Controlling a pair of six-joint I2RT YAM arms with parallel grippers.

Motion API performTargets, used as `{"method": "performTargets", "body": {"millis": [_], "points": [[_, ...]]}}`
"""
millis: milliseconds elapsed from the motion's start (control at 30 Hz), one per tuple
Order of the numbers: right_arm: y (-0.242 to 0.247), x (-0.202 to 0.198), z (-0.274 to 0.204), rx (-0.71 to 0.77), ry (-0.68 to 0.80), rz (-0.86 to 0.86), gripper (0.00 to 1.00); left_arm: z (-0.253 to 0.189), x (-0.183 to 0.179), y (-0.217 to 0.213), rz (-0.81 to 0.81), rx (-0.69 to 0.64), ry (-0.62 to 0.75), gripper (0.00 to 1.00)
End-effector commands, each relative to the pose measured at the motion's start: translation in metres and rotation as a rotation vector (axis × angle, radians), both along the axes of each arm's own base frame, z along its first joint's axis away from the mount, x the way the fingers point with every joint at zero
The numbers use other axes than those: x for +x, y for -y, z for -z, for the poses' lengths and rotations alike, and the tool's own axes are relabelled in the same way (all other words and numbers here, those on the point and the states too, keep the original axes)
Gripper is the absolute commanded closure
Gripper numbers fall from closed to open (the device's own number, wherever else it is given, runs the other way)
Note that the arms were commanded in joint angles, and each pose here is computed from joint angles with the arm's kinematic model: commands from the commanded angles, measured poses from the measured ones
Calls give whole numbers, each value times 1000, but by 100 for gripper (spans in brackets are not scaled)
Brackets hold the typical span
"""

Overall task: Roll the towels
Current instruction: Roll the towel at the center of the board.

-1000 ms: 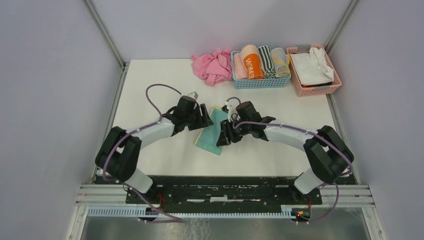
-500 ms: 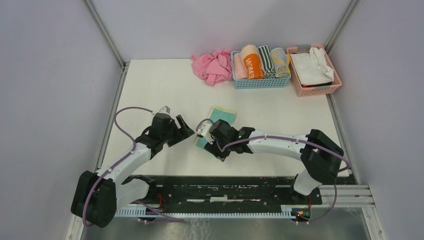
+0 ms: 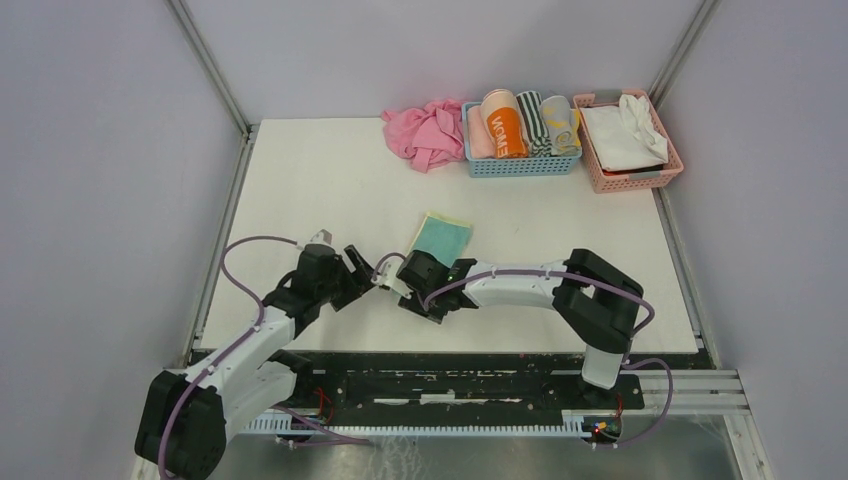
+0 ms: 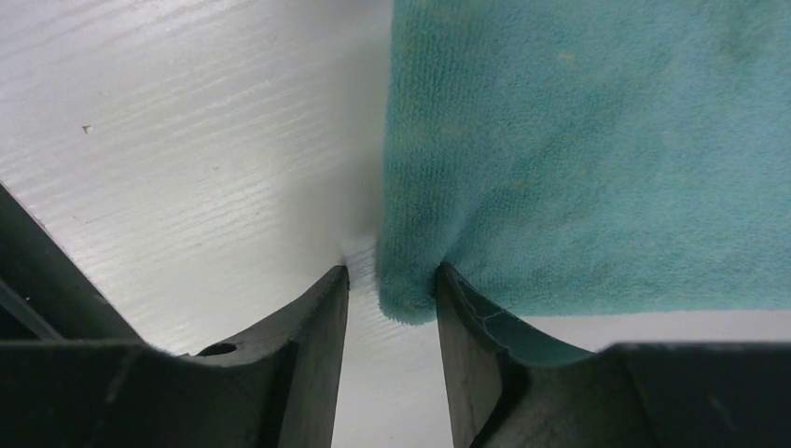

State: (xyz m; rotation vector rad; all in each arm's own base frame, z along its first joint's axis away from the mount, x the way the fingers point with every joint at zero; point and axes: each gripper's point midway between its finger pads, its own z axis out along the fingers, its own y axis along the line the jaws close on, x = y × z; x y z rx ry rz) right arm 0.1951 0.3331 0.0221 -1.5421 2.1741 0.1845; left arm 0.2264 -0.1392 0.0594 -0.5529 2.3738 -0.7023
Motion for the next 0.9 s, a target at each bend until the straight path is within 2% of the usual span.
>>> {"method": "performTargets", "body": {"millis": [0,67,100,233,300,533,700,867], "points": [[-1,7,7,-44,29,8,52,-7,5,9,-16,-72,5,16],[3,7,14,-75,20,15,54,-6,5,12,-13,-86,-2,16],[5,6,17,-90,15,19,57,-5,5,14,-10,-98,-6,16],[-5,-1,16,-30,-52,30,88,-2,3,24,-8,-158,-22,16],[-14,-5,8,49,-106,46,99,-1,2,28,-12,-177,-33,16],[-31,-4,-20,277,-210,92,100,-5,3,38,-58,-235,-38,16],[-34,-1,-19,301,-205,113,100,4,3,40,-115,-230,-57,19],[-35,-4,-17,323,-213,117,100,12,8,49,-140,-248,-77,27]]}}
